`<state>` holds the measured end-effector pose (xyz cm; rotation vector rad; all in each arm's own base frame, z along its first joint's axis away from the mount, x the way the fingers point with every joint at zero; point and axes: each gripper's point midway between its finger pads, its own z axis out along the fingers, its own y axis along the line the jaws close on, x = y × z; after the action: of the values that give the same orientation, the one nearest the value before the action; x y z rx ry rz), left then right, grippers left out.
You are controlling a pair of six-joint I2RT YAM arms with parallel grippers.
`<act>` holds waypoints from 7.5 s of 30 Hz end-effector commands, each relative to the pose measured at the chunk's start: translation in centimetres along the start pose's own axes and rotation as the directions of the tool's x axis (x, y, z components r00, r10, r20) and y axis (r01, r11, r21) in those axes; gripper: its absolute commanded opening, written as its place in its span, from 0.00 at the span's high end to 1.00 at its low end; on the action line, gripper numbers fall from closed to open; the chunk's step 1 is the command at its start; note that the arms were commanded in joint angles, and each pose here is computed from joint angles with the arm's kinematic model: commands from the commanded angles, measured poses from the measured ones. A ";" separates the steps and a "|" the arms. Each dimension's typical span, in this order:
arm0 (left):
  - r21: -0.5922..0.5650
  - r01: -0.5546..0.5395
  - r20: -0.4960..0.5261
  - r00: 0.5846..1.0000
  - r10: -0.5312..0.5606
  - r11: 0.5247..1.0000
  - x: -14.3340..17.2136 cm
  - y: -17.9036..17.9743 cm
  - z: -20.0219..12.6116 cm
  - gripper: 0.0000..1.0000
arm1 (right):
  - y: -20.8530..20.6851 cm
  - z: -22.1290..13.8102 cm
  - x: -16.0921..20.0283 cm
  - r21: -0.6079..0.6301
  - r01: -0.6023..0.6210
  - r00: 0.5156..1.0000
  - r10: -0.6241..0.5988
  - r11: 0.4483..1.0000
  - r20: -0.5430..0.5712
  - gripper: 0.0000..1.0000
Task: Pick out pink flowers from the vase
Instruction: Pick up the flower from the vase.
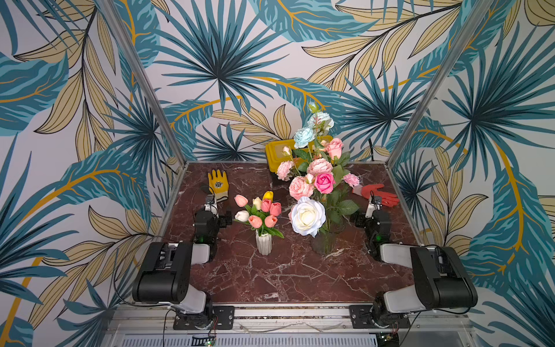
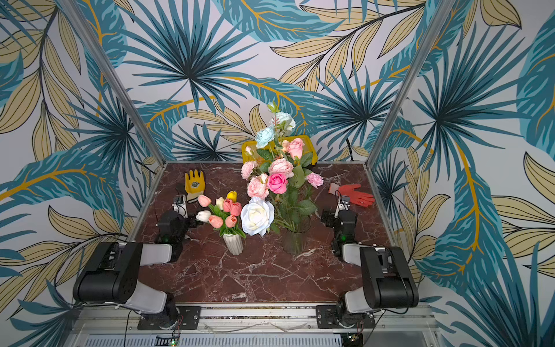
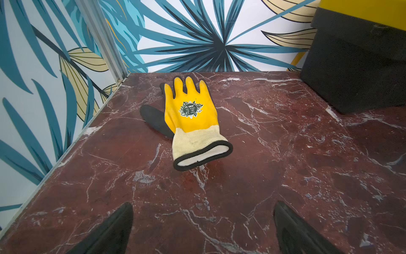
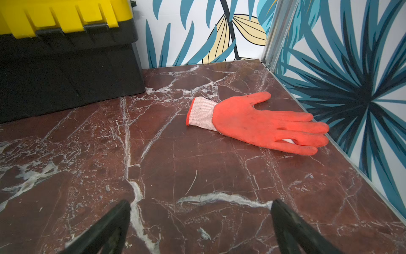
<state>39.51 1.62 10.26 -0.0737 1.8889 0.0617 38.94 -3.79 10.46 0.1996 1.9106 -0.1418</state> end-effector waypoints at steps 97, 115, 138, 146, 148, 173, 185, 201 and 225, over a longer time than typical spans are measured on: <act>0.397 0.314 -0.376 0.913 -0.159 0.862 -10.4 -7.3 -30.5 0.00 | 9.9 -30.8 -13.9 -0.694 -0.150 0.978 0.004 0.704 -0.208 0.16; 0.337 0.309 -0.541 0.837 -0.086 0.889 -6.7 -9.1 -27.1 0.00 | 11.0 -27.2 -7.3 -0.664 0.084 0.941 -0.278 0.743 -0.191 0.16; 0.400 0.279 -0.459 0.885 -0.072 0.873 -6.7 -11.1 -23.8 0.01 | 18.4 -28.7 -8.5 -0.692 0.280 0.958 -0.241 0.666 0.155 0.01; 0.413 0.278 -0.466 0.883 -0.061 0.867 -6.4 -11.4 -23.7 0.01 | 17.2 -29.4 -11.1 -0.614 0.450 0.887 -0.243 0.648 0.393 0.14; 0.419 0.283 -0.468 0.882 -0.062 0.863 -6.4 -11.6 -23.6 0.00 | 16.7 -29.8 -12.3 -0.595 0.454 0.875 -0.209 0.663 0.436 0.18; 0.419 0.286 -0.470 0.880 -0.063 0.862 -6.2 -11.7 -23.5 0.01 | 20.6 -23.2 -11.9 -0.608 0.387 0.912 -0.188 0.693 0.366 0.65; 0.412 0.284 -0.461 0.884 -0.070 0.866 -6.3 -11.5 -23.6 0.00 | 20.4 -23.2 -12.0 -0.605 0.392 0.909 -0.192 0.693 0.369 0.95; 0.401 0.266 -0.316 0.938 -0.140 0.877 -10.7 -9.3 -25.7 0.00 | 19.5 -26.5 -15.8 -0.629 0.418 0.892 -0.165 0.656 0.421 0.99; 0.660 0.208 -0.186 0.976 -0.112 0.722 -17.2 -13.2 -29.1 0.00 | 13.3 -36.5 -28.7 -0.670 0.353 0.886 -0.004 0.653 0.463 1.00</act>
<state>18.78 -12.71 33.08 0.2168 2.0004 -0.7241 17.93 14.75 50.89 -0.5536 1.3289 0.4420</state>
